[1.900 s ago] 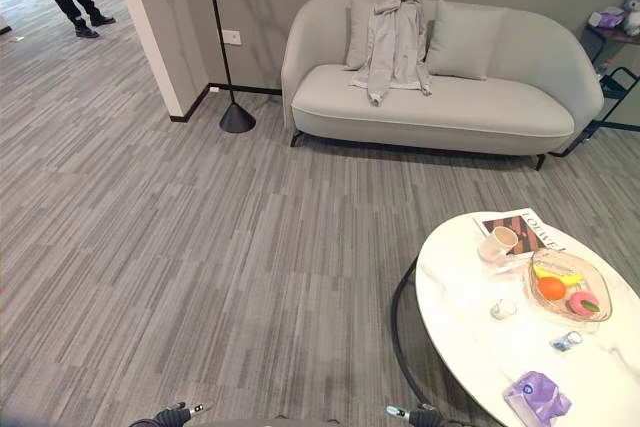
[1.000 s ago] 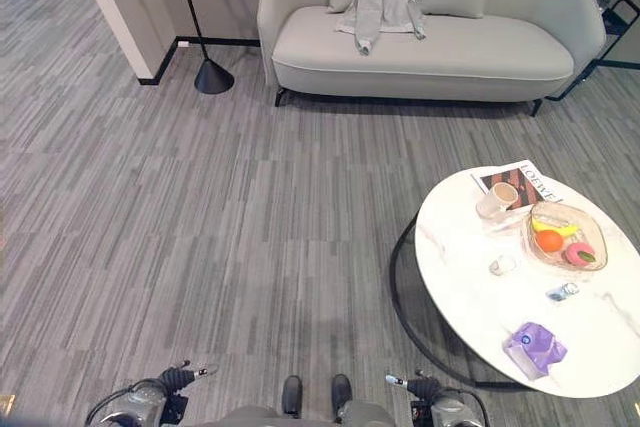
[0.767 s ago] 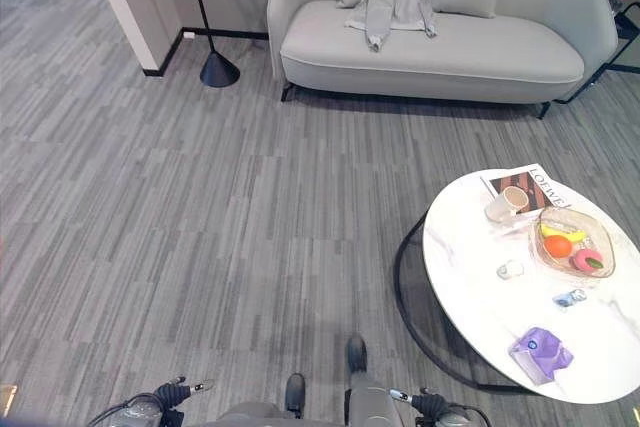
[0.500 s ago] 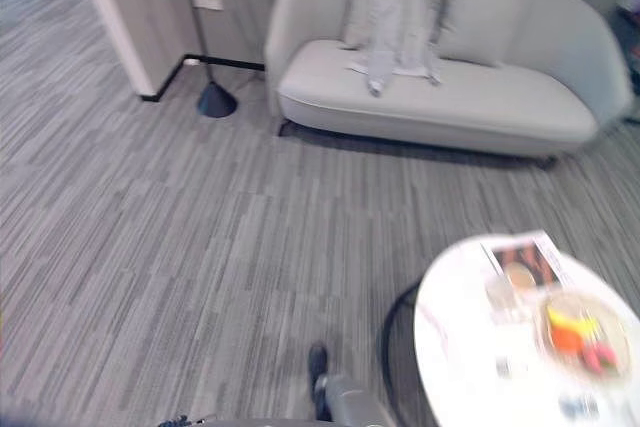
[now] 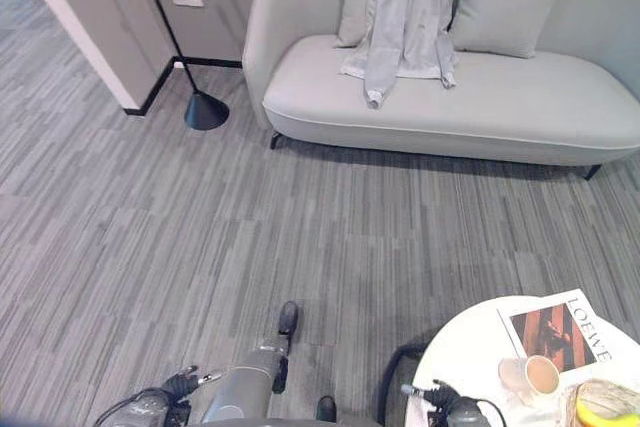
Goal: Hang the clothes on the sofa on the clothes rack.
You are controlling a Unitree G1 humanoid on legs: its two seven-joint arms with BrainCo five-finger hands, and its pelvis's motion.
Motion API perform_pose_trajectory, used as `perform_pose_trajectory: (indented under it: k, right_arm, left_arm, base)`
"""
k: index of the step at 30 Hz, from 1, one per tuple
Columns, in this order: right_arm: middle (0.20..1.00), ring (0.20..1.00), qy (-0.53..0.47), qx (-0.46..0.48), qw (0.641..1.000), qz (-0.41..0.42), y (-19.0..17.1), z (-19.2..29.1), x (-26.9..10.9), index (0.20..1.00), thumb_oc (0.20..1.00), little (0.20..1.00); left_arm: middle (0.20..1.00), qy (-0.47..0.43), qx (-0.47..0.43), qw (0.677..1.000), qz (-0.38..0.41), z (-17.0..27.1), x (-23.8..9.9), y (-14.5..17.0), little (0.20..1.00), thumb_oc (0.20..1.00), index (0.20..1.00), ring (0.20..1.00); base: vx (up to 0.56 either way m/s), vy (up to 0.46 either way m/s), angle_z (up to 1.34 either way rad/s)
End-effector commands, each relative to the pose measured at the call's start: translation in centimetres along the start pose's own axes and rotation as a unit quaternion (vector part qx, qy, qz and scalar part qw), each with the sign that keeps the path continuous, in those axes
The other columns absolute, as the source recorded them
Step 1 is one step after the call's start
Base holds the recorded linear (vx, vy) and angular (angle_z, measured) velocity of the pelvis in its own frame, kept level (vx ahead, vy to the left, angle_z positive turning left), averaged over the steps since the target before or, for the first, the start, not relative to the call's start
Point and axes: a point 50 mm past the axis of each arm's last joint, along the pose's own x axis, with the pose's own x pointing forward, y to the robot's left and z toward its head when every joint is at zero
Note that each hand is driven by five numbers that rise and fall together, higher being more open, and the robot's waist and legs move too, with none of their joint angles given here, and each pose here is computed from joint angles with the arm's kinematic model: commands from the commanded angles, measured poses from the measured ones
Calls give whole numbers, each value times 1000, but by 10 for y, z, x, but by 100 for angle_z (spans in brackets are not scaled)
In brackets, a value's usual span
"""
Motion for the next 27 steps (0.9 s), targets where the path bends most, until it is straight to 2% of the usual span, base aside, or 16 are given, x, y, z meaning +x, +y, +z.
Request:
perform_pose_trajectory:
  k: [1, 6, 12, 27]
  right_arm:
    - [1000, 1000, -29, 11, 999, 10, 6, 2, -1, 1000, 1000, 1000]
    - [1000, 1000, -32, 6, 999, 24, 14, 6, 0, 1000, 1000, 1000]
    - [1000, 1000, -46, -2, 999, 22, 12, 16, 0, 1000, 1000, 1000]
    - [1000, 1000, -32, -16, 999, 12, 2, 11, 0, 1000, 1000, 1000]
  left_arm:
    - [1000, 16, 16, 1000, 7, -17, -3, 6, 1000, 1000, 1000, 1000]
    - [1000, 28, 16, 999, 20, -23, -4, 11, 1000, 1000, 1000, 1000]
    - [1000, 12, 20, 999, 29, -12, -3, 14, 1000, 1000, 1000, 1000]
    - [1000, -12, 50, 998, 34, 1, -3, 18, 1000, 1000, 1000, 1000]
  base:
    - [339, 291, -65]
    - [251, 239, -61]
    - [174, 247, 14]
    - [190, 14, -9]
